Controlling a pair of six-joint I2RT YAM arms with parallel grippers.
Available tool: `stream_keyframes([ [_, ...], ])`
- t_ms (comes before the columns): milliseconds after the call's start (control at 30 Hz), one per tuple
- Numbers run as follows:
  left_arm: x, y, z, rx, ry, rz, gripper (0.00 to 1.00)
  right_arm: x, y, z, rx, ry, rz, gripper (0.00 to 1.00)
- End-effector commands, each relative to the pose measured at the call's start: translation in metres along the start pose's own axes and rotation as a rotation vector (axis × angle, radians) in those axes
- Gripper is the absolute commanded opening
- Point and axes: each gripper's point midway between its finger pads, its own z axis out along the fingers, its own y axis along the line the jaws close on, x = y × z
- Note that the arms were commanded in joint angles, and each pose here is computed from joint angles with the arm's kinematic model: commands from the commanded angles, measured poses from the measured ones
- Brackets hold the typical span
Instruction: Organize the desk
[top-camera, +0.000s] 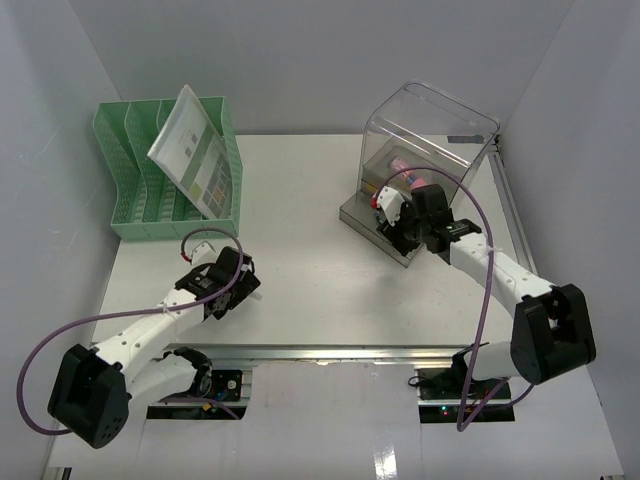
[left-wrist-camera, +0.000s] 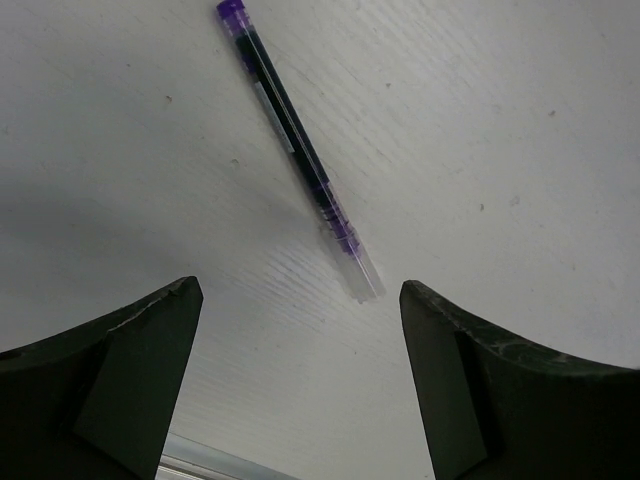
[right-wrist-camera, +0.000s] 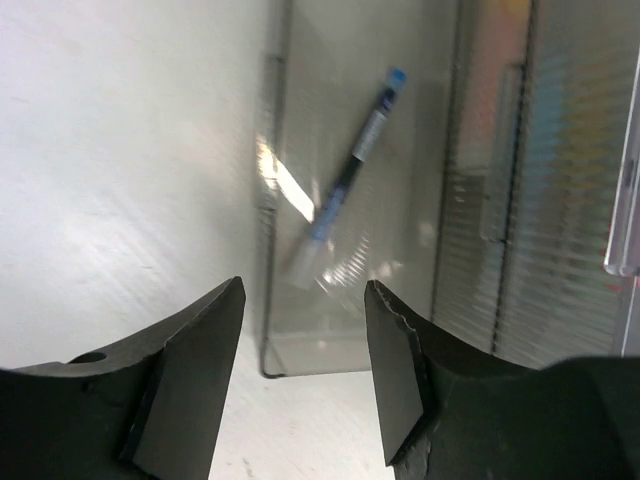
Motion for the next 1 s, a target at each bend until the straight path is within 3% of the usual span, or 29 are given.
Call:
stream_keyframes([
  [0,-0.011,-0.004,0.012,-0.031,0.031,-0.003,0.88,-0.031,0.023,-0.033,-0.166,-0.223,0.025,0.59],
  [100,-0.014,-0.012,0.026,-0.034,0.058,0.013,0.78,-0.033,0.030,-0.050,-0.194,-0.295,0.024,0.59],
  [367,-0.005,-0.012,0.057,-0.134,0.142,0.087,0.23,-0.032,0.025,-0.067,-0.184,-0.359,0.049,0.59],
  [633,0.013,-0.010,0.051,-0.065,0.209,0.124,0.09,-0.039,0.023,-0.081,-0.174,-0.405,0.044,0.59],
  [767,0.020,-0.041,0.033,0.138,0.267,0.148,0.01,-0.041,0.022,-0.088,-0.169,-0.431,0.043,0.59],
  [867,0.039,-0.084,-0.002,0.440,0.390,0.190,0.00,-0.041,0.019,-0.095,-0.155,-0.448,0.045,0.59],
  [967,0.049,-0.135,-0.059,0.853,0.457,0.223,0.00,-0.040,0.014,-0.102,-0.135,-0.468,0.052,0.59],
])
